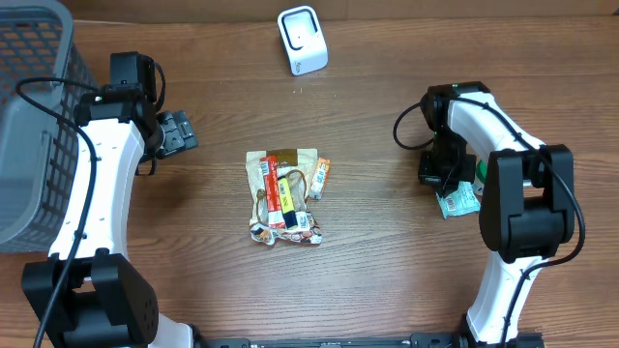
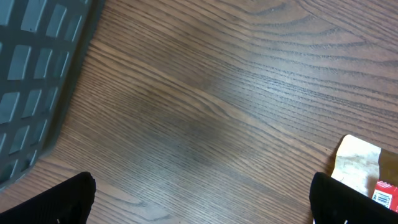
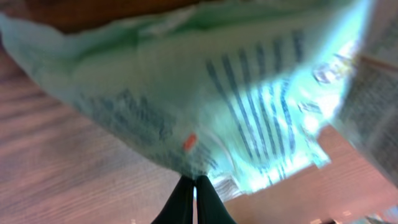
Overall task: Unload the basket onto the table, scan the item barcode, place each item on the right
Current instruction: 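Move the right gripper left to the small orange box and grasp it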
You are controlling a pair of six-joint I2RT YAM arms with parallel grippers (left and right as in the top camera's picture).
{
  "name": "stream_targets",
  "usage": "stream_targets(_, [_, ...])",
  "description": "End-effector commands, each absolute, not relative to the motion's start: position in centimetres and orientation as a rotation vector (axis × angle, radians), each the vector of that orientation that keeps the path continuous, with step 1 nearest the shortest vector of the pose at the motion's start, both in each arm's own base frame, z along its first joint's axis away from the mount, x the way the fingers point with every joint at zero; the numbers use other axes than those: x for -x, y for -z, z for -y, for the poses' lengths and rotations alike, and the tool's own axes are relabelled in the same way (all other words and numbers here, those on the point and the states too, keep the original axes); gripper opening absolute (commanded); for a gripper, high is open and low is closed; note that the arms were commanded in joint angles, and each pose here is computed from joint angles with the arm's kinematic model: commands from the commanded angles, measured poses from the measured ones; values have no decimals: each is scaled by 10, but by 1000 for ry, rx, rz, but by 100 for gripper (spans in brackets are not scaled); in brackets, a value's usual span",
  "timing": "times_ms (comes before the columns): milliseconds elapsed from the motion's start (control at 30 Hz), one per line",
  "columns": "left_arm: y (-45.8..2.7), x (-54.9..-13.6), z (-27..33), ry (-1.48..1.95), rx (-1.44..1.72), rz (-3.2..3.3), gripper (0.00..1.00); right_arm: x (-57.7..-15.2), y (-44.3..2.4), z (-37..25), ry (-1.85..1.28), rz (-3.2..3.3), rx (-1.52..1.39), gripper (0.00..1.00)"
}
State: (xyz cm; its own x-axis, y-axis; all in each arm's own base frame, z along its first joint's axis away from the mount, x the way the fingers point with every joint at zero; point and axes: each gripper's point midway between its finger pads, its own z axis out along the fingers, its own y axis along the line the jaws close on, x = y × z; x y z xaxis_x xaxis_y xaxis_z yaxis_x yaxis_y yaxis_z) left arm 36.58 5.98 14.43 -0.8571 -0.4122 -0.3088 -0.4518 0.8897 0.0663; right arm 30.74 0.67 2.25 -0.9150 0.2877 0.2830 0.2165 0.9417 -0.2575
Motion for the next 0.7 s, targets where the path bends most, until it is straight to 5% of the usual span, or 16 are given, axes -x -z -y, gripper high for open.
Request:
stream_targets(0, [-154,-369,-60,-202,617,-2748,100,-330,-38,-15,-249,2839,362,5])
stream_targets(367, [-154,-369,-60,-202,617,-2748,100,-362,-59,-127,459,2878,298,33])
stream_targets(400, [-154,-369,-60,-202,617,-2748,100,-366,-61,-139,532,2880,283,41])
stream_targets(467, [-154,-369,-60,-202,617,-2748,100,-372,-68,-166,686,2867,260,77])
stream_targets(500, [-154,-369,-60,-202,617,-2748,100,-374,-71,-178,750,2859,234,81])
stream_targets(667, [-154,-369,-60,-202,617,-2747,100,-369,-76,-217,826,2841,185,81])
